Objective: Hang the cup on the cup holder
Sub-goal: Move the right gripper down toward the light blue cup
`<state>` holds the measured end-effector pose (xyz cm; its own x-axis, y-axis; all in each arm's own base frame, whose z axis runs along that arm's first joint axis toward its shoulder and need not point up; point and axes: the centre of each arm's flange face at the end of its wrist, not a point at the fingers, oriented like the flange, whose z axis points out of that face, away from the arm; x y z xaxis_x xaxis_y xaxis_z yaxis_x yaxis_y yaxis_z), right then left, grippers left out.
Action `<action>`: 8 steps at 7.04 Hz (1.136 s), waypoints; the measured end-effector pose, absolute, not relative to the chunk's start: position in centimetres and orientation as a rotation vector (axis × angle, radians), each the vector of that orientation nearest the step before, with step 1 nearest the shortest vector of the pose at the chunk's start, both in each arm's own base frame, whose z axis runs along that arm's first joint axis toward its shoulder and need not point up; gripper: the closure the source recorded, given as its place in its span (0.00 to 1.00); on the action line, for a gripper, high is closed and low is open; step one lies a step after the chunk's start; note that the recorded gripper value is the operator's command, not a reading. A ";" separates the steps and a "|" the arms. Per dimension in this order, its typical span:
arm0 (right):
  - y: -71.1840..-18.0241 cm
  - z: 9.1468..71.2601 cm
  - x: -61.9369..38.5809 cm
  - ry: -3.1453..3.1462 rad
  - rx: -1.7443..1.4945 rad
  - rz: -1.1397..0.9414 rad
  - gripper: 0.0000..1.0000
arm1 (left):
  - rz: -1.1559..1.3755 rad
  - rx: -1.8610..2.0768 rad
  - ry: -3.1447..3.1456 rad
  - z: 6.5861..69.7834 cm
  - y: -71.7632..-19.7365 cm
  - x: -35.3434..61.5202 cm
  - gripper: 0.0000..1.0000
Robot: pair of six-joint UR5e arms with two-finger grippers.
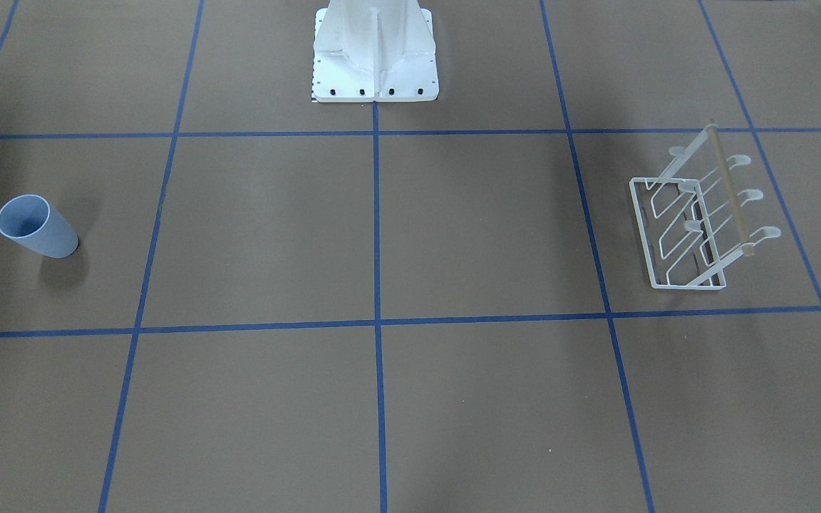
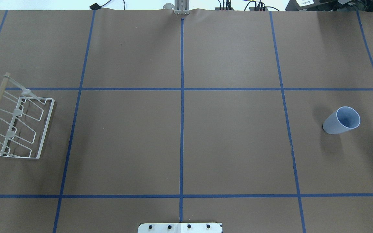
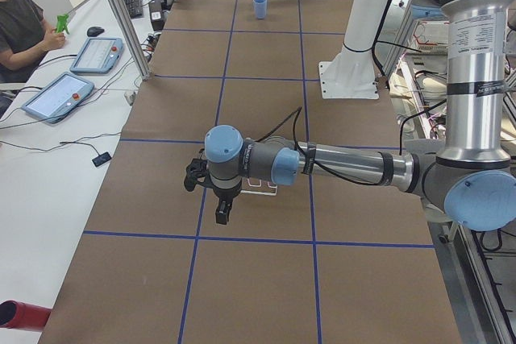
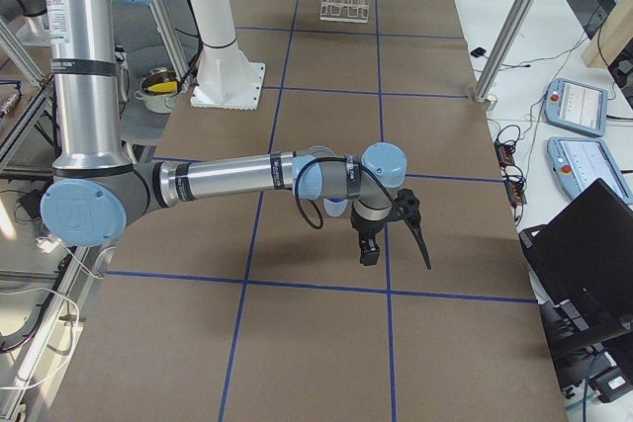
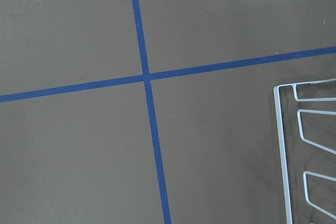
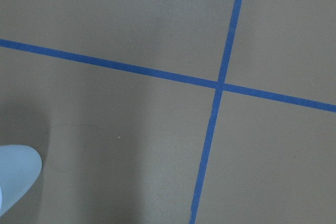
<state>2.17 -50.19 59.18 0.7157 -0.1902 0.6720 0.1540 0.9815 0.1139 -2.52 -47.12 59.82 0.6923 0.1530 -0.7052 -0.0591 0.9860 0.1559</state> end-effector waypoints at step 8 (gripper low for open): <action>-49.7 59.3 2.0 -0.748 0.059 -0.198 0.00 | 0.117 0.123 0.791 61.0 -46.2 -2.6 0.01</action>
